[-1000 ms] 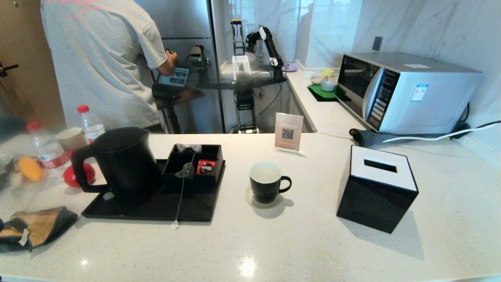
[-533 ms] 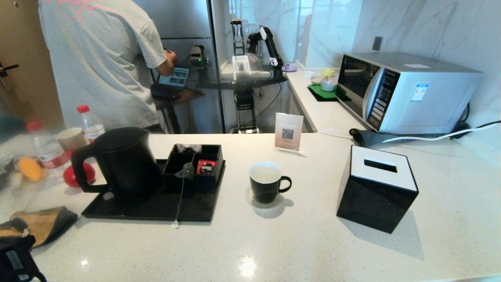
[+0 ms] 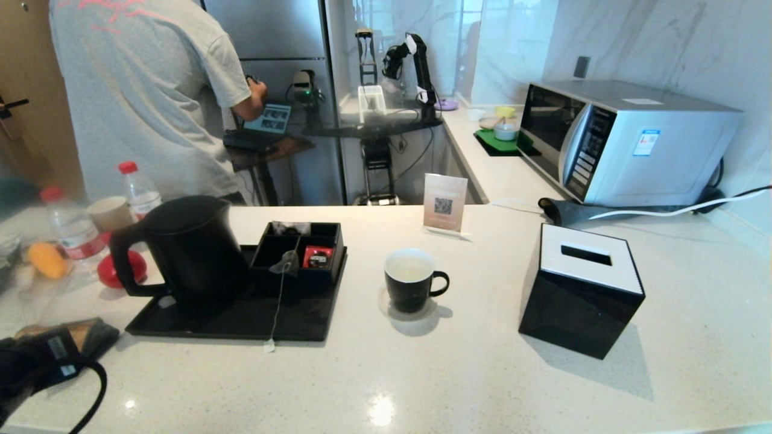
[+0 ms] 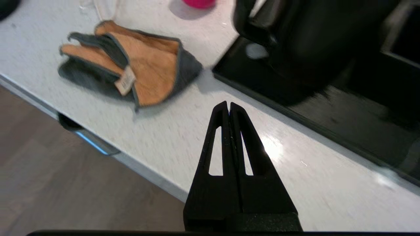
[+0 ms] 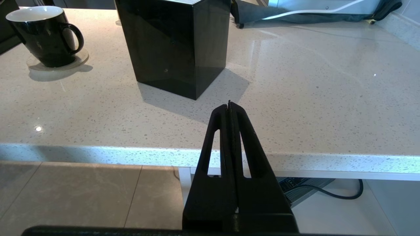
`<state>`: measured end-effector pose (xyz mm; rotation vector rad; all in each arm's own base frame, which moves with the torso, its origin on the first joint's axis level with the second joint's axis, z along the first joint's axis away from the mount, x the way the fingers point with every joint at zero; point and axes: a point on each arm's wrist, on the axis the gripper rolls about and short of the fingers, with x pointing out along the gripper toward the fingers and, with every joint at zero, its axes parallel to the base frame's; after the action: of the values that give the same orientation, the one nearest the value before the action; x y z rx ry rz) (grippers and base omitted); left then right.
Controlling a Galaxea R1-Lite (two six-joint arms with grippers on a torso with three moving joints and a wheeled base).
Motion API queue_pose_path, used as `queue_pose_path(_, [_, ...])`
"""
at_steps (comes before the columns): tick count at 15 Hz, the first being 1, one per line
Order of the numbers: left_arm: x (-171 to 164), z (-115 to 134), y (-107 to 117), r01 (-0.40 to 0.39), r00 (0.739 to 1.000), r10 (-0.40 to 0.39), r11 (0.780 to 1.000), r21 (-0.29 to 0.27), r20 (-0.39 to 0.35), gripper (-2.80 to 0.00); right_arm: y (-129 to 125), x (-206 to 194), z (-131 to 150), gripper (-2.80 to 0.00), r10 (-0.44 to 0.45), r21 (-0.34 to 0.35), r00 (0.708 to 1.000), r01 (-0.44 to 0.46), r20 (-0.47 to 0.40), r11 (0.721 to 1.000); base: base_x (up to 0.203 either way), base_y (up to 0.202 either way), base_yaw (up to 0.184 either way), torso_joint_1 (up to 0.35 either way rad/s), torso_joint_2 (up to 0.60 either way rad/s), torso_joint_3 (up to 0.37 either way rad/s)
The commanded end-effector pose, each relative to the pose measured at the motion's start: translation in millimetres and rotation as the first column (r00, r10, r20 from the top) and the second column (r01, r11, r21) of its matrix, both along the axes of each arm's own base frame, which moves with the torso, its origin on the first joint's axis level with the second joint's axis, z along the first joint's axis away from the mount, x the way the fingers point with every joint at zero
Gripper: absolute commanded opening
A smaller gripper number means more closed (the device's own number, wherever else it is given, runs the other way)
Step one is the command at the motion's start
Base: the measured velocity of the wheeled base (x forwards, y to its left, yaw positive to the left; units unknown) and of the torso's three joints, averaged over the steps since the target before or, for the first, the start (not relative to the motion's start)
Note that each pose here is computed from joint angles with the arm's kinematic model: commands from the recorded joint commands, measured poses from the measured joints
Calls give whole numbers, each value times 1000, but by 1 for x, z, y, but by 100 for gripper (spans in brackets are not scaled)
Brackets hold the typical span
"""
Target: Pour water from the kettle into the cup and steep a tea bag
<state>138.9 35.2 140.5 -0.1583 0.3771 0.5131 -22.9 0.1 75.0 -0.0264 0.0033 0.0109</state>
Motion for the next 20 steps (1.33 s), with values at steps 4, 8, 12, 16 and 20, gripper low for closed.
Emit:
queue_pose_path(4, [55,-48,23,-17,1000,16,994,107,14,0,0,0,0,-280,1,-1,1000,-1,-1,1000,0,0,0,0,0,0])
queue_pose_path(8, [64,-69,27,-16,999,8,985,171,47,0,0,0,0,-280,1,-1,1000,-1,-1,1000,0,0,0,0,0,0])
queue_pose_path(12, [62,-63,28,-26,996,10,981,190,84,0,0,0,0,-280,1,-1,1000,-1,-1,1000,0,0,0,0,0,0])
queue_pose_path(16, [80,-63,36,-43,994,22,979,198,110,0,0,0,0,-280,1,-1,1000,-1,-1,1000,0,0,0,0,0,0])
queue_pose_path(20, [98,-69,45,-56,992,33,978,199,119,0,0,0,0,-280,1,-1,1000,-1,-1,1000,0,0,0,0,0,0])
